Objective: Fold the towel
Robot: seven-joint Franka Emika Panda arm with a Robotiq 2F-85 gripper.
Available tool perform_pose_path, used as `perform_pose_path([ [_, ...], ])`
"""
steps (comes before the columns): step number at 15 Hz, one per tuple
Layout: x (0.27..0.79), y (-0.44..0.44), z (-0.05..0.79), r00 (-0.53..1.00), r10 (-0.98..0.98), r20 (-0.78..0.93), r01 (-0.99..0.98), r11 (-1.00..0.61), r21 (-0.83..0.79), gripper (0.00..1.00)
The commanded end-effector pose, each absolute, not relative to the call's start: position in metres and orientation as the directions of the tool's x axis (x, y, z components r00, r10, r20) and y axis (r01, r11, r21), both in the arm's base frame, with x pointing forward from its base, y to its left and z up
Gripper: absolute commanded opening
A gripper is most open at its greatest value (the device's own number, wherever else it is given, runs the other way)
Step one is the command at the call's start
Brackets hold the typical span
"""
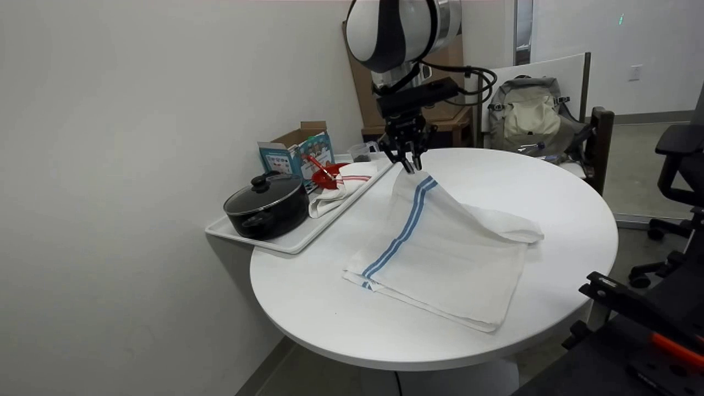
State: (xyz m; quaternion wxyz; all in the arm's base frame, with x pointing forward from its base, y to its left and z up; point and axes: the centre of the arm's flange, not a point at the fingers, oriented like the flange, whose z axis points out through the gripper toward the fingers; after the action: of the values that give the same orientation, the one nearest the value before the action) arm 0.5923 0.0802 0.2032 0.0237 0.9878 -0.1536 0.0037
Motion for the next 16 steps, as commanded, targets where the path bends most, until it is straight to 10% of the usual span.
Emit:
perform_pose_path([
  [1,0.585,0.088,0.200,0.939,-0.340,0.049,-0.343,-0.936,0.080,0.03],
  [16,0.617,0.076,0.214,0.845,-0.533,-0.029,-0.525,-0.840,0.136,0.03],
])
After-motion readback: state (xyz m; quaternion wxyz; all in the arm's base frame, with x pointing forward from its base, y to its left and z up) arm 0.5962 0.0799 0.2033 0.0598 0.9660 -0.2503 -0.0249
